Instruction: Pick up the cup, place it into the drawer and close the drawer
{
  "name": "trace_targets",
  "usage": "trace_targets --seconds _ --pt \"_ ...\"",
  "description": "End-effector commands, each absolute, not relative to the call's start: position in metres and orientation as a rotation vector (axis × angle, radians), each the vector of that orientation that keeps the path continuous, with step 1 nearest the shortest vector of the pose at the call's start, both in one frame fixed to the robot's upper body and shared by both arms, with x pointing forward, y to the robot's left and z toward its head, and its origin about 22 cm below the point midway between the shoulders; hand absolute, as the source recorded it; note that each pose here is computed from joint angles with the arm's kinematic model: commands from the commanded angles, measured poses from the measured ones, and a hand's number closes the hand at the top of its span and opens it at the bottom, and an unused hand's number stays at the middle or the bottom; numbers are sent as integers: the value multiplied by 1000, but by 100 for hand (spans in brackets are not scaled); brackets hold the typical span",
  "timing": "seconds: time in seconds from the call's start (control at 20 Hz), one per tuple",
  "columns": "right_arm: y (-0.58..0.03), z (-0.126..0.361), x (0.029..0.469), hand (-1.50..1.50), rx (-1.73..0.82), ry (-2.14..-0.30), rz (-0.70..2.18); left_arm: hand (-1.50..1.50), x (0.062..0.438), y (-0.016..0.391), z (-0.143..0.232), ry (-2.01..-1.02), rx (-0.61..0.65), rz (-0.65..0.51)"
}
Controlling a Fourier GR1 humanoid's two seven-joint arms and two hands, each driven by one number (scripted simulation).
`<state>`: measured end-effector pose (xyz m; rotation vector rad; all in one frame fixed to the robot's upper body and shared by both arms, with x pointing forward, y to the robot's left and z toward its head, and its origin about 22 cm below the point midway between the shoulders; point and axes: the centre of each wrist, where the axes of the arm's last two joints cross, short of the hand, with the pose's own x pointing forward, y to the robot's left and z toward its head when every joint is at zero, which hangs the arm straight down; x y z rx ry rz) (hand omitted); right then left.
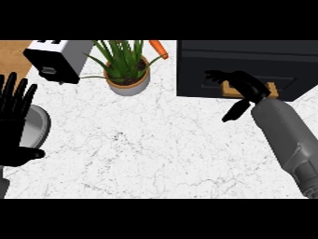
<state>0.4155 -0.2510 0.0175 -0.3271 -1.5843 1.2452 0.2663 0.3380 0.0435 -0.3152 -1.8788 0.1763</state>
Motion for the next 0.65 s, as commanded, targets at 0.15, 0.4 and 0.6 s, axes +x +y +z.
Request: trace_targets --seconds 0.15,0.4,0.6 --pt "-275 25 424 -150 -407 -1490 1174 -150 267 343 39 -1864 -327 150" --pt "-300 44 429 -150 -425 -1492 1164 -150 270 332 44 -1882 -322 134" --pt "-292 46 432 -150 -409 -1492 1161 -150 272 332 39 -1903 -301 142"
